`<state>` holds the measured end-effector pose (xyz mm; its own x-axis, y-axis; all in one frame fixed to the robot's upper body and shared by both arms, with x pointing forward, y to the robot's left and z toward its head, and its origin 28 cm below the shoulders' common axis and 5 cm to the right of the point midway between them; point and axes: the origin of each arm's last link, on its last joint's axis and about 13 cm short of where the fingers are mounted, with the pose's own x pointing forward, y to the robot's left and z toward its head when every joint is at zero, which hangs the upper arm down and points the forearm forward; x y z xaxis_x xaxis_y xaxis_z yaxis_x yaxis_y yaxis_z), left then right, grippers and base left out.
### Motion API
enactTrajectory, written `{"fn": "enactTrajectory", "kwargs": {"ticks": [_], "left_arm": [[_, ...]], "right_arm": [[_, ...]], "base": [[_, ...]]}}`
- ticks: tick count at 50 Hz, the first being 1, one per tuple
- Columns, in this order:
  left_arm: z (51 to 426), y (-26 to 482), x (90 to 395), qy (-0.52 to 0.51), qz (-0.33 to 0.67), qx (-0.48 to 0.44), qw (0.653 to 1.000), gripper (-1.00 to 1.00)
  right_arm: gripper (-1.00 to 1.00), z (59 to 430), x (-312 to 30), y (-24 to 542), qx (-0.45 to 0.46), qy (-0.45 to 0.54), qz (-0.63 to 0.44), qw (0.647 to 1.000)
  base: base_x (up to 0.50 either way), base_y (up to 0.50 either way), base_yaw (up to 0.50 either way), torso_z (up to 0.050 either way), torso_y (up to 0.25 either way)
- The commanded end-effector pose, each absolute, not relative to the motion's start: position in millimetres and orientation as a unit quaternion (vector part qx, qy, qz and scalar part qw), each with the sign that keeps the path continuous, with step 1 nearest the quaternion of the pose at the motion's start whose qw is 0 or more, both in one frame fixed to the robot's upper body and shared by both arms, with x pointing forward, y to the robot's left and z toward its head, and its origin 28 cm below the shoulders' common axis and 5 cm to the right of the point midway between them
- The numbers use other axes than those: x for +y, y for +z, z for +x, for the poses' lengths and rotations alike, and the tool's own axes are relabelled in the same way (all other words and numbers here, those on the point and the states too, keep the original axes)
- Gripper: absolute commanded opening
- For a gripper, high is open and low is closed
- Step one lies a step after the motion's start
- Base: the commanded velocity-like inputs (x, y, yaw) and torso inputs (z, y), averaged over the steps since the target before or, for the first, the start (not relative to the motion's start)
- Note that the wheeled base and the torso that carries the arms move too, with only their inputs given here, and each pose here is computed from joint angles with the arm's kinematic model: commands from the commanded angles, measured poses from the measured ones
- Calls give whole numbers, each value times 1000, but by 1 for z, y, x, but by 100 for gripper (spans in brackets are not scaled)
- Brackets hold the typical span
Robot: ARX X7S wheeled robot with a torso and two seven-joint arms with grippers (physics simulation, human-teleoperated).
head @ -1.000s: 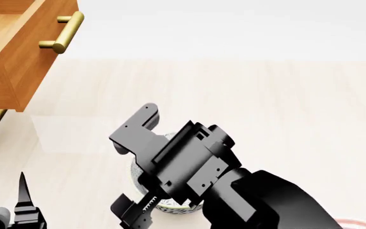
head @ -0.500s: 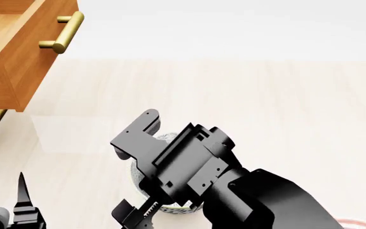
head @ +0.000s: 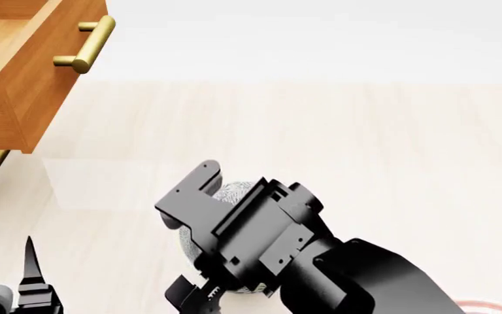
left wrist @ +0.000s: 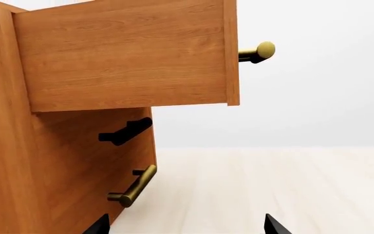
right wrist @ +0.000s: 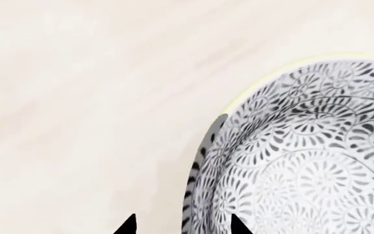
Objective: Put the bowl on the plate.
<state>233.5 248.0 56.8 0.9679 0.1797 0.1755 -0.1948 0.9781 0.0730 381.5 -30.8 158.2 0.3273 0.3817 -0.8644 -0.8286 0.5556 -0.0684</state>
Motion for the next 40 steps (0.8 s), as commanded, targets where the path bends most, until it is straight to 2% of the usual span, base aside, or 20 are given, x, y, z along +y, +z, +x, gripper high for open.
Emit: {"fn": "enactTrajectory", "kwargs": {"ticks": [1,18,27,28,40], "left_arm": [[233,57,248,94,45,-85,991,100],[232,57,248,94,44,-86,991,100],[233,58,248,91,43,-88,991,100],[233,58,248,91,43,-88,991,100],[235,57,249,88,42,-91,991,100]], "right_arm": [[-100,380,-32,156,433,397,-261,766],[-100,377,-37,161,424,390,-272,771],[-100,370,-58,183,371,337,-380,778],[-100,368,-61,189,376,343,-354,785],[-100,361,-78,232,312,295,-367,825]], "base": [[0,0,0,0,0],[0,0,0,0,0],[0,0,0,0,0],[0,0,0,0,0],[0,0,0,0,0]]}}
